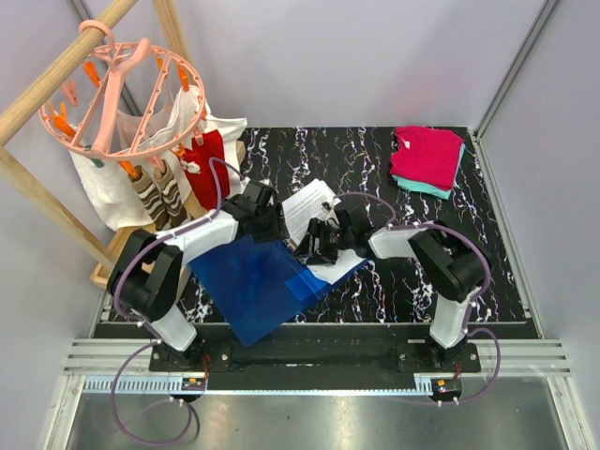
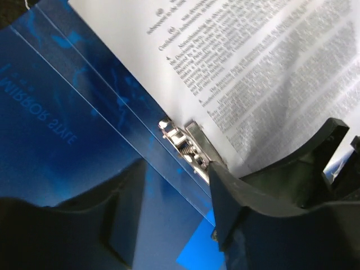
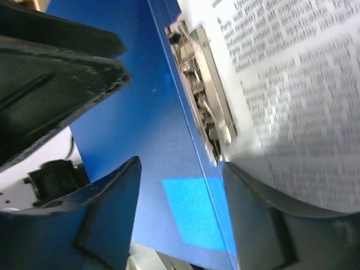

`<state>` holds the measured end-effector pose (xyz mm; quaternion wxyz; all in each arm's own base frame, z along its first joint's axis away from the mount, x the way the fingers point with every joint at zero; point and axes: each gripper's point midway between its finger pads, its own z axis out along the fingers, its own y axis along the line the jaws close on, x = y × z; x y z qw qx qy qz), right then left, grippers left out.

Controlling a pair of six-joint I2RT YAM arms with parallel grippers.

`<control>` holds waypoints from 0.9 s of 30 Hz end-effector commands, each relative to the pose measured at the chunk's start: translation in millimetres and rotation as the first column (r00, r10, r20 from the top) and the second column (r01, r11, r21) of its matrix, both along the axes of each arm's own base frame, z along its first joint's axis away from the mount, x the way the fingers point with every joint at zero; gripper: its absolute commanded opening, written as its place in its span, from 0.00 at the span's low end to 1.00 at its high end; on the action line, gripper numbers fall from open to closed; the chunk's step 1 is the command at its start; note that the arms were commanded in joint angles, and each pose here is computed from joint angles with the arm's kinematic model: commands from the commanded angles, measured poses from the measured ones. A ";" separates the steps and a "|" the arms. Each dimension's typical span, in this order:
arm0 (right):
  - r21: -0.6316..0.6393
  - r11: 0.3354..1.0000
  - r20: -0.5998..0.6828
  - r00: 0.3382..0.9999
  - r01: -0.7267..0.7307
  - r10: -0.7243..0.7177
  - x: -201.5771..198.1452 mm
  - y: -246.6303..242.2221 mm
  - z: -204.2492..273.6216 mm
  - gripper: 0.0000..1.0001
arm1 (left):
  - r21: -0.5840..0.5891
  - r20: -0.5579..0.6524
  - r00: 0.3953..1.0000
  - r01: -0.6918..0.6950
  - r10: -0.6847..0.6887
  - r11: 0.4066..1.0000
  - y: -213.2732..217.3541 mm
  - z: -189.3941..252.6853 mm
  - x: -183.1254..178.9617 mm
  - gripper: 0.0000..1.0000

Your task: Put the files into the folder

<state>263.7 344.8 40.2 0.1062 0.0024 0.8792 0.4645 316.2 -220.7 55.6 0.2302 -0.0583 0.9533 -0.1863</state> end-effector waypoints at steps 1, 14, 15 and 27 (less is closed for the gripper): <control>-0.128 0.992 0.099 0.995 -0.009 0.021 -9.1 -31.3 17.4 0.77 | -0.065 0.087 0.989 0.127 -0.121 0.990 -12.5 45.4 -5.6 0.60; -0.406 0.911 0.539 0.785 -0.073 0.304 -104.2 -35.7 51.0 1.00 | -0.144 0.218 0.973 0.106 -0.073 0.984 38.8 120.5 -19.9 0.72; -0.453 0.890 0.570 0.751 -0.051 0.333 -106.9 -40.6 44.4 1.00 | -0.155 0.235 0.970 0.097 -0.059 0.983 44.6 127.5 -22.0 0.73; -0.826 0.521 0.562 0.361 0.212 0.744 -169.8 -10.2 8.1 1.00 | -0.178 0.325 0.944 -0.008 0.066 0.984 96.8 163.4 -21.8 0.72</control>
